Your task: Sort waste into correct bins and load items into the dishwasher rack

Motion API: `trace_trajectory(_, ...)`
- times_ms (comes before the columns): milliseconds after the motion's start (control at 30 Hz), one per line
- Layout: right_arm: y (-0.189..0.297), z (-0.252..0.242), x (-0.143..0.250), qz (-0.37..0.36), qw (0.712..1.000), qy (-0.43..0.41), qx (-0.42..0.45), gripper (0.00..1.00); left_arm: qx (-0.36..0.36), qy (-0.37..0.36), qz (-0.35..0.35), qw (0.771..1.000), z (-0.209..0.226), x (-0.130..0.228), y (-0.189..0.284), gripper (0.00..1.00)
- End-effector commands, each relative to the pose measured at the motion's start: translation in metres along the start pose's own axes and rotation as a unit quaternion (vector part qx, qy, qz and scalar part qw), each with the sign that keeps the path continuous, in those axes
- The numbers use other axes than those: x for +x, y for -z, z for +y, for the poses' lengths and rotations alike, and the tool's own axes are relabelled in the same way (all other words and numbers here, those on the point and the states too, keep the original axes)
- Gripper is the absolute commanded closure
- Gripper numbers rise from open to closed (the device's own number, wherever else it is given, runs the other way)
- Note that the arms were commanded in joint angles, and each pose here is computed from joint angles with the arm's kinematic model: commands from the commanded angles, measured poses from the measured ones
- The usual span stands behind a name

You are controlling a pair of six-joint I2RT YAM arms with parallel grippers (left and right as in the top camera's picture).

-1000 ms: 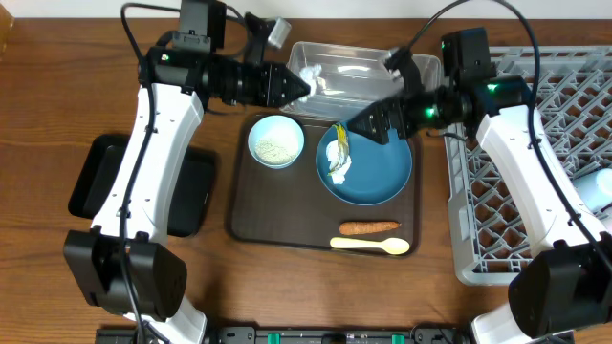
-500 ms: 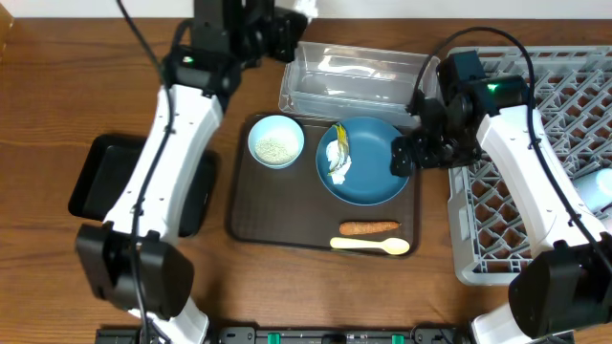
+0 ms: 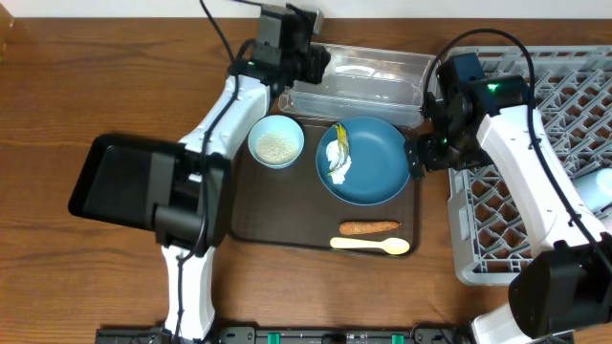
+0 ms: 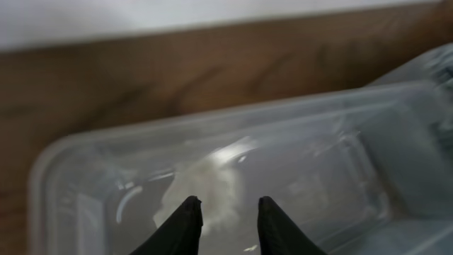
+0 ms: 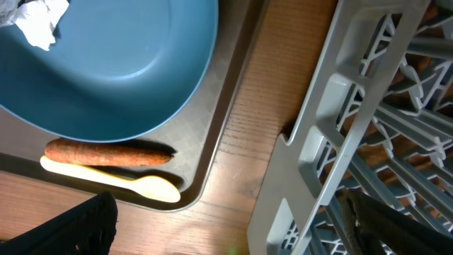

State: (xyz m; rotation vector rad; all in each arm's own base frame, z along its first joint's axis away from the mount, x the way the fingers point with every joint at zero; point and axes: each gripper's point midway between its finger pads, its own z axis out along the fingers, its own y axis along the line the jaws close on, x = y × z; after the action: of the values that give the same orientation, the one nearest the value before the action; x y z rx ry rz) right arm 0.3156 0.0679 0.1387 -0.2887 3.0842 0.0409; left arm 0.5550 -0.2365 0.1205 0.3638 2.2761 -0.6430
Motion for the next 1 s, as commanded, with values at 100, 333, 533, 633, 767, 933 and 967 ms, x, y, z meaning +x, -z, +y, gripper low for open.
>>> trace_trajectory(100,0.005,-0.004,-0.002,-0.009,1.0,-0.009,0.009,0.01,0.015,-0.005,-0.013,1.0,-0.01,-0.011,0.008,0.56)
trace_trajectory(333,0.005,-0.004,-0.002,-0.009,1.0,-0.009,0.009,0.01,0.012,-0.006,-0.018,1.0,-0.031,-0.035,0.063,0.45)
trace_trajectory(533,0.005,-0.005,0.001,-0.003,1.0,-0.009,0.011,0.01,-0.003,0.033,0.082,0.996,-0.052,0.002,0.132,0.32)
trace_trajectory(633,0.007,-0.025,0.008,0.009,0.998,-0.035,0.059,0.01,-0.017,0.058,0.146,0.987,-0.051,0.034,0.147,0.26)
trace_trajectory(767,0.011,-0.059,0.021,0.024,0.985,-0.12,0.118,0.01,-0.027,0.085,0.221,0.971,-0.051,0.072,0.154,0.25)
trace_trajectory(933,0.008,-0.051,0.02,0.027,0.989,-0.132,0.056,0.01,-0.025,0.086,0.279,0.956,-0.061,0.107,0.153,0.25)
trace_trajectory(967,0.007,-0.05,0.019,0.026,0.99,-0.129,0.053,0.01,-0.023,0.084,0.285,0.955,-0.064,0.112,0.152,0.25)
